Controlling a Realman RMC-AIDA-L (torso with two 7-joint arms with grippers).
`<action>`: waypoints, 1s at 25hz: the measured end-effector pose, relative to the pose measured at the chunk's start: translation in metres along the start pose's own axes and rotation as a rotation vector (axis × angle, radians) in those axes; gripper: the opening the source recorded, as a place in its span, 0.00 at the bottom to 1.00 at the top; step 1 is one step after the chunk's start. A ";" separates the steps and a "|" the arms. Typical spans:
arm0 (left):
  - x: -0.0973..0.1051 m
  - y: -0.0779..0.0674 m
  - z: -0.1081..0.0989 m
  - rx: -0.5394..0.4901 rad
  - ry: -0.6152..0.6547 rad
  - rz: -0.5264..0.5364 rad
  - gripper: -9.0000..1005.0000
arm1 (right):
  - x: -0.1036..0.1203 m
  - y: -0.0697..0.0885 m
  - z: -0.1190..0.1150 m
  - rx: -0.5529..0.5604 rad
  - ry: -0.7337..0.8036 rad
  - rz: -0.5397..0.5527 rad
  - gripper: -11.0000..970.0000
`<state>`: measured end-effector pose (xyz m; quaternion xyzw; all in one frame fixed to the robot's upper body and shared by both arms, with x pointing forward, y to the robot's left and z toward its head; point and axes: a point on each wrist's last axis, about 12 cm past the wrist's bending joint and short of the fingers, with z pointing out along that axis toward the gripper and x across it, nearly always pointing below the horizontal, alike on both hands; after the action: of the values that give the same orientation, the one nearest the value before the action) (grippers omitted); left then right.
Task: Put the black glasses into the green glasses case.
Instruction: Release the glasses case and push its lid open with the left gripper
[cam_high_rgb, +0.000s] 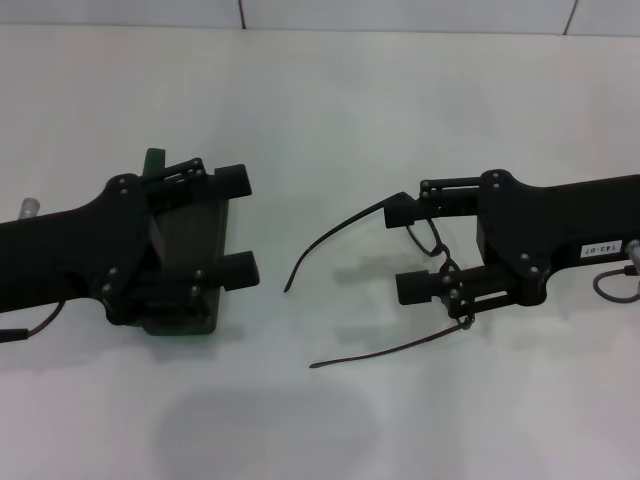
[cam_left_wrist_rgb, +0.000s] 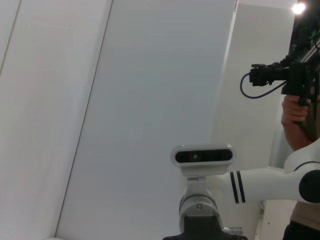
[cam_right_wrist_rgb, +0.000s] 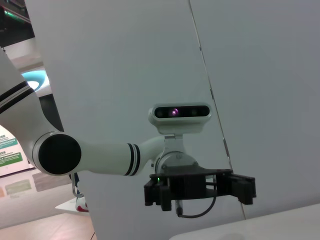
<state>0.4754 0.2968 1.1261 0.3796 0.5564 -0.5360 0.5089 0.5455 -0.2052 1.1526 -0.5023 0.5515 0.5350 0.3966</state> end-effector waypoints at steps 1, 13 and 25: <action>0.000 0.000 0.000 0.001 -0.002 0.000 0.88 | 0.000 0.000 0.000 0.001 -0.001 0.000 0.80; -0.002 0.002 0.002 -0.007 -0.011 0.016 0.85 | 0.005 0.003 -0.012 0.060 -0.050 -0.004 0.79; -0.121 0.006 0.025 -0.453 0.437 0.042 0.82 | 0.038 0.020 -0.058 0.290 -0.155 0.029 0.79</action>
<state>0.5091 0.2877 1.2452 0.3742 0.7499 -0.2936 0.4598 0.5249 -0.2690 1.1265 -0.3889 0.5982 0.4925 0.4984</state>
